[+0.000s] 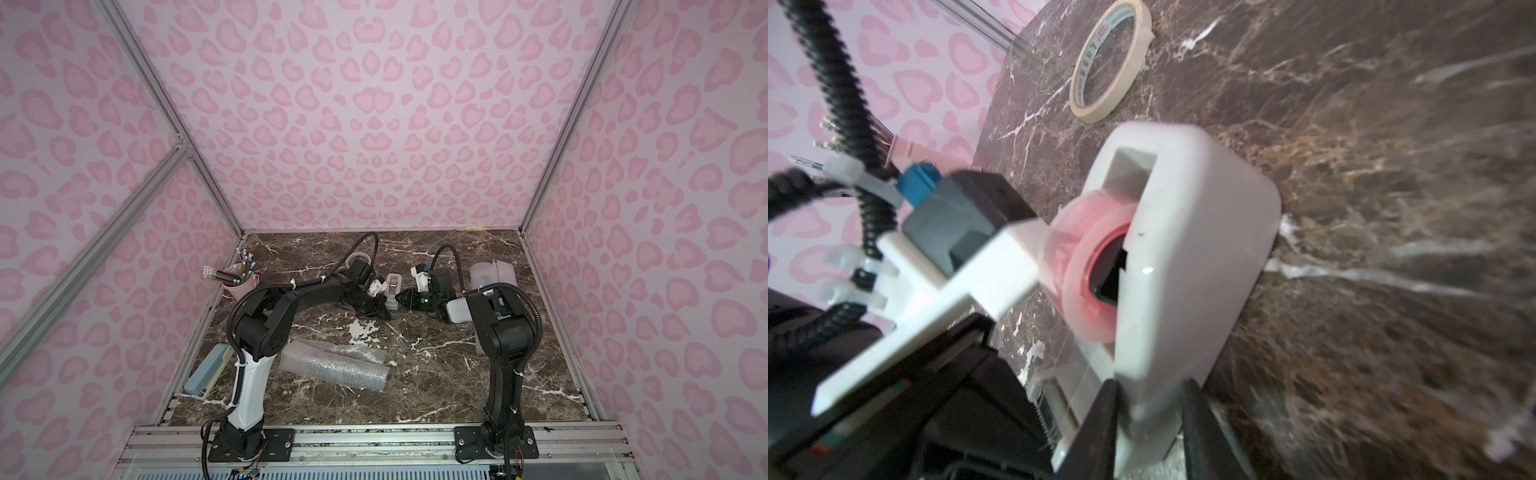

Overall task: Wrap wine bottles in bubble wrap
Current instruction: Tear off the tape using the Tape Cutter, then adjust the bubble wrap at the center of the board.

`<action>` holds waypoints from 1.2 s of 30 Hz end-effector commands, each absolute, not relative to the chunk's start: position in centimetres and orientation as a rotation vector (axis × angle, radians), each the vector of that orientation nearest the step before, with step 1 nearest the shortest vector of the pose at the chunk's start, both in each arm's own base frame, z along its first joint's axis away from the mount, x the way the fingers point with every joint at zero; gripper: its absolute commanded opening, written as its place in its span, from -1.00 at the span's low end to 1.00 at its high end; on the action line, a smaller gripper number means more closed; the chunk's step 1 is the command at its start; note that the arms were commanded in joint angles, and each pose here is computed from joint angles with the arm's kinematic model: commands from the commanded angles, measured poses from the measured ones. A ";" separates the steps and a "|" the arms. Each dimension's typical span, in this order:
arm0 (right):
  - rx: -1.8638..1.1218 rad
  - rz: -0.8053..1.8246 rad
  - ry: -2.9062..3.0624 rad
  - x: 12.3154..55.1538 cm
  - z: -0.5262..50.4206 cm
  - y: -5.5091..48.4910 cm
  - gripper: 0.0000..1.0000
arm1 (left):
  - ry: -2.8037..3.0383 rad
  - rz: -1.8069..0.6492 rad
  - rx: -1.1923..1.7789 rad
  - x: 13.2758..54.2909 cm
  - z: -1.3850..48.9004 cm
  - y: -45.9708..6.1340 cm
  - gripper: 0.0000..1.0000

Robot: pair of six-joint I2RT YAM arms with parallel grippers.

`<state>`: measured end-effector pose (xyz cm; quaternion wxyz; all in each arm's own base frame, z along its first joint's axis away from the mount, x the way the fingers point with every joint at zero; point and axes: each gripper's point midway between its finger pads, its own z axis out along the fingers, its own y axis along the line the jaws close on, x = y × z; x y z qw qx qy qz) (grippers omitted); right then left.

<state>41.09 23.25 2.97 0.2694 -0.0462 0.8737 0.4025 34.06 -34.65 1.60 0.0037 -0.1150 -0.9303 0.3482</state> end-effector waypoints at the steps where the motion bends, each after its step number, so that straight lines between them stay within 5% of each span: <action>1: -0.027 0.936 2.503 40.2 -0.7 21.4 -0.44 | -2.957 0.866 -0.349 33.2 -0.5 -32.2 -0.94; 6: -0.043 0.949 2.477 40.6 0.2 21.6 -0.42 | -2.972 0.955 -0.368 33.9 1.7 -33.0 -0.94; 11: -0.143 0.925 2.394 41.2 3.6 21.8 -0.19 | -3.017 1.017 -0.451 34.3 6.5 -33.0 -0.94; 16: -0.357 0.945 2.236 39.9 8.6 22.7 0.35 | -3.053 0.939 -0.503 33.3 9.6 -30.2 -0.94; 25: -0.690 1.121 2.148 32.1 11.1 29.0 0.96 | -3.100 0.755 -0.450 29.9 13.1 -21.7 -0.91; 36: -1.066 1.325 2.258 23.7 6.8 37.2 0.97 | -3.133 0.738 -0.326 26.5 16.2 -15.5 -0.91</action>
